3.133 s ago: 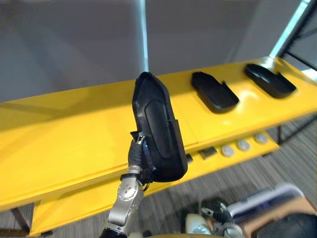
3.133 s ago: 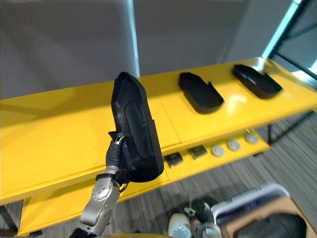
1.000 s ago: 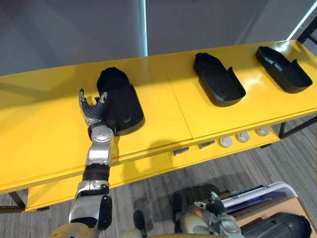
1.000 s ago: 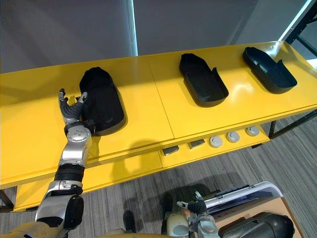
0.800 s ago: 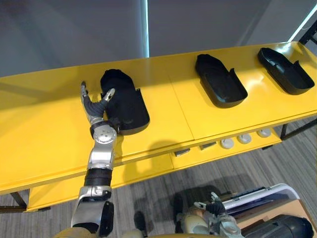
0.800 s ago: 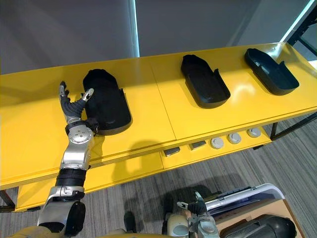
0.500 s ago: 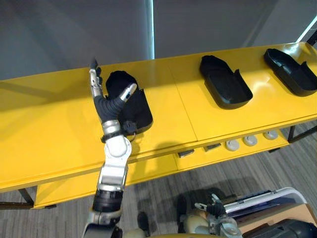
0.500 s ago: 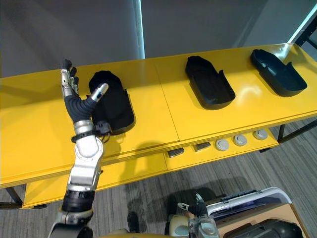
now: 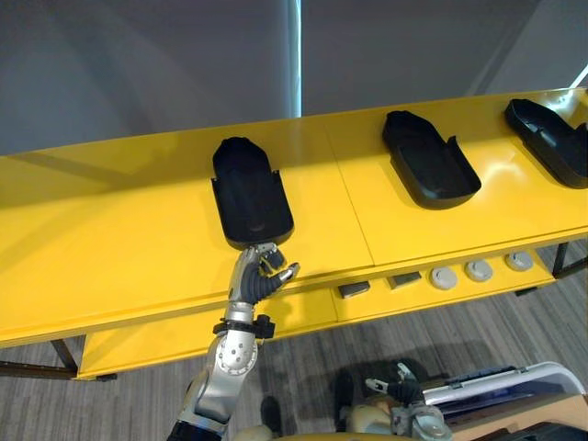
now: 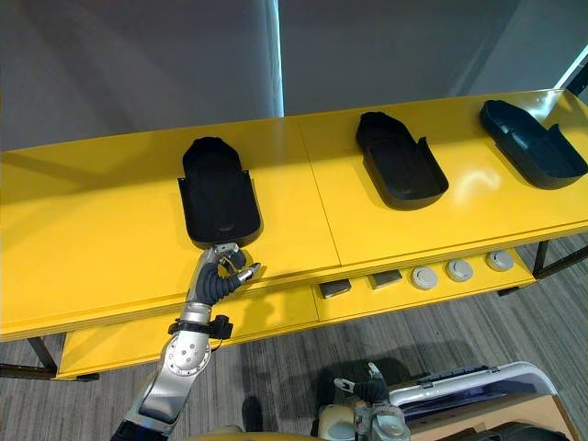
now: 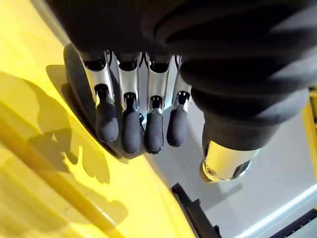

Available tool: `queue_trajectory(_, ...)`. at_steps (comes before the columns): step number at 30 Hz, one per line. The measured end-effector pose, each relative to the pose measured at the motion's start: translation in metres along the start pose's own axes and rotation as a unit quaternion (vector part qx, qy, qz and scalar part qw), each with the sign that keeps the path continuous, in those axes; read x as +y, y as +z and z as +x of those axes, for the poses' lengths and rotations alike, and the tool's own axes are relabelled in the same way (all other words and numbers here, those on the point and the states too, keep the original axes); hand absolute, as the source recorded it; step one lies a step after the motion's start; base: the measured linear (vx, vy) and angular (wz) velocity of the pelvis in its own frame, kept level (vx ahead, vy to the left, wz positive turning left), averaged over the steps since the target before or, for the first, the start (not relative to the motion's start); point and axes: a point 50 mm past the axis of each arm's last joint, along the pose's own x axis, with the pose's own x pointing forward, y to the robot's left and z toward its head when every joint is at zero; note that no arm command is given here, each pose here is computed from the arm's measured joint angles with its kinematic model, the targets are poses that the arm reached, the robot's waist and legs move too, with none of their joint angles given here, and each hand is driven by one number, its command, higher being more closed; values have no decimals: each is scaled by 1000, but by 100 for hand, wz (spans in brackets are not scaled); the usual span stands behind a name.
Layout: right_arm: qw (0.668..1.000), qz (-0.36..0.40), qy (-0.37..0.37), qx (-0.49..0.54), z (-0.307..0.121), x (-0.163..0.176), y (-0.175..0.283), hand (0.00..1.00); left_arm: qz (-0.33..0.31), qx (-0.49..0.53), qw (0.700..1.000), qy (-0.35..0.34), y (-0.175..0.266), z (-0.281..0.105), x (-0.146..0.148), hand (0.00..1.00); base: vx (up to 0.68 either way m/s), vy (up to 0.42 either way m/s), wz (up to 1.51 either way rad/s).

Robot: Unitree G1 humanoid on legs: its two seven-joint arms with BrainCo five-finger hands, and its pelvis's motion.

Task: Walk over and take plastic housings, then place them on the shelf

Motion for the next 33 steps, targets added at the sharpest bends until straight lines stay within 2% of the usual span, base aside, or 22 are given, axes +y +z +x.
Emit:
queue_trajectory(2, 1000, -7, 9, 1, 0, 4, 0, 0, 22, 6, 1000, -9, -4, 0, -3, 100, 46, 5, -2)
queue_trajectory(18, 1000, -17, 22, 4, 2, 7, 4, 0, 50, 31, 998, 5, -11, 43, 2, 100, -12, 4, -6)
queue_trajectory(33, 1000, -12, 23, 4, 2, 10, 4, 0, 26, 39, 999, 25, -9, 55, 7, 100, -1, 2, -1)
